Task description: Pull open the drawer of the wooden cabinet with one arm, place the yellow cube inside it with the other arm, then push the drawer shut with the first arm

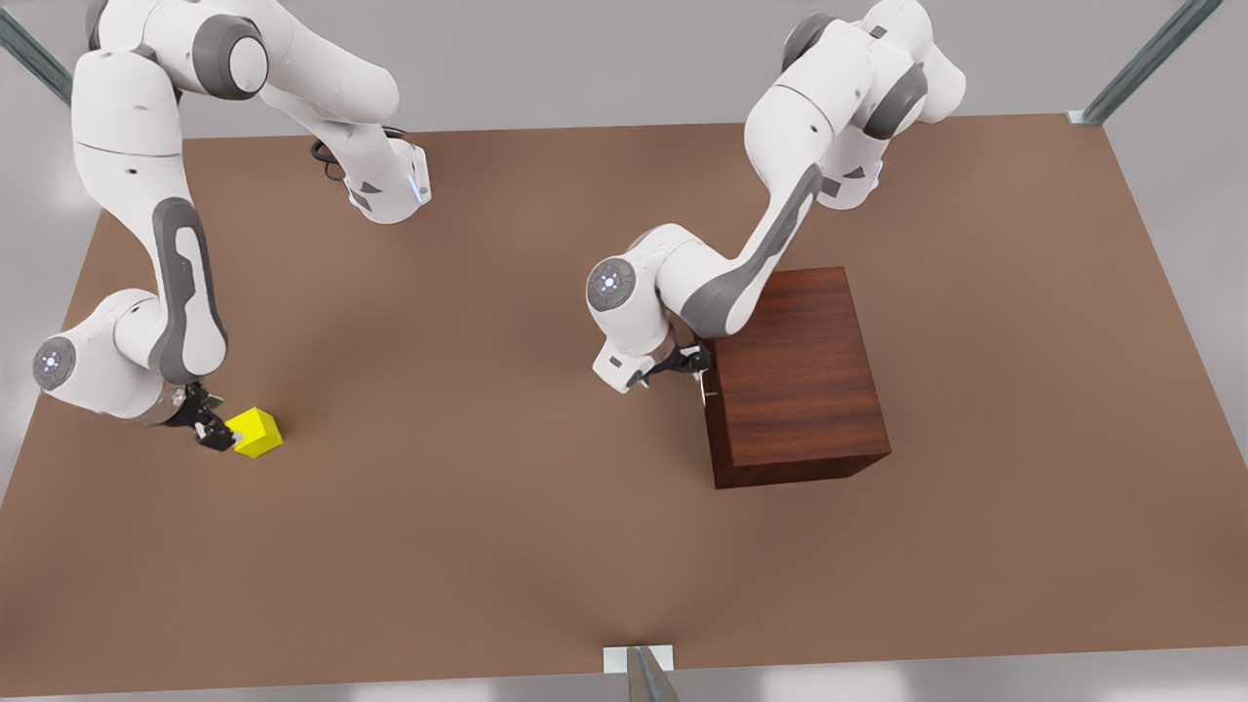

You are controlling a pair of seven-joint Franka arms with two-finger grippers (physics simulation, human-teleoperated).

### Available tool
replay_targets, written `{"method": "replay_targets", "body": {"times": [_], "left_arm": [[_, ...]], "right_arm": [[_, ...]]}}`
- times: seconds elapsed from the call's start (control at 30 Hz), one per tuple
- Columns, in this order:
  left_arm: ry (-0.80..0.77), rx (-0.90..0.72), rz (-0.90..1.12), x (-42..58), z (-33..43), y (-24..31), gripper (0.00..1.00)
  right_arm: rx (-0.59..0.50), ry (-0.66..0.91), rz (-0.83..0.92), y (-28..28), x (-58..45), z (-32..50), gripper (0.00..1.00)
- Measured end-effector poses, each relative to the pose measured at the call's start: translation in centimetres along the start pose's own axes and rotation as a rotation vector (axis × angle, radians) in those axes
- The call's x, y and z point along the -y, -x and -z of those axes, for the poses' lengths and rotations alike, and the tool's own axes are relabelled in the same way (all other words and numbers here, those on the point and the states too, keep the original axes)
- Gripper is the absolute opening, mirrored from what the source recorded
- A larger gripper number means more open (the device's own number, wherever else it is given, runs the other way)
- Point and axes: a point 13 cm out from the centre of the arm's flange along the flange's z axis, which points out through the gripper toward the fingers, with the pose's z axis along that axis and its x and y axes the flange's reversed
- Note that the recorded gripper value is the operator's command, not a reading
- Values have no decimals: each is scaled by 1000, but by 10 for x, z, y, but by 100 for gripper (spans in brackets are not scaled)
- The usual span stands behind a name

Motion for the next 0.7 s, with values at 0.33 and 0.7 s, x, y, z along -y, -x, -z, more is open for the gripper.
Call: {"method": "replay_targets", "body": {"times": [0.33,0.7], "left_arm": [[76,16,29,-2,-46,-13,100],[73,62,69,14,-56,-13,100]], "right_arm": [[33,-10,-49,-2,4,-39,100],[57,-27,-75,3,12,-62,100]]}}
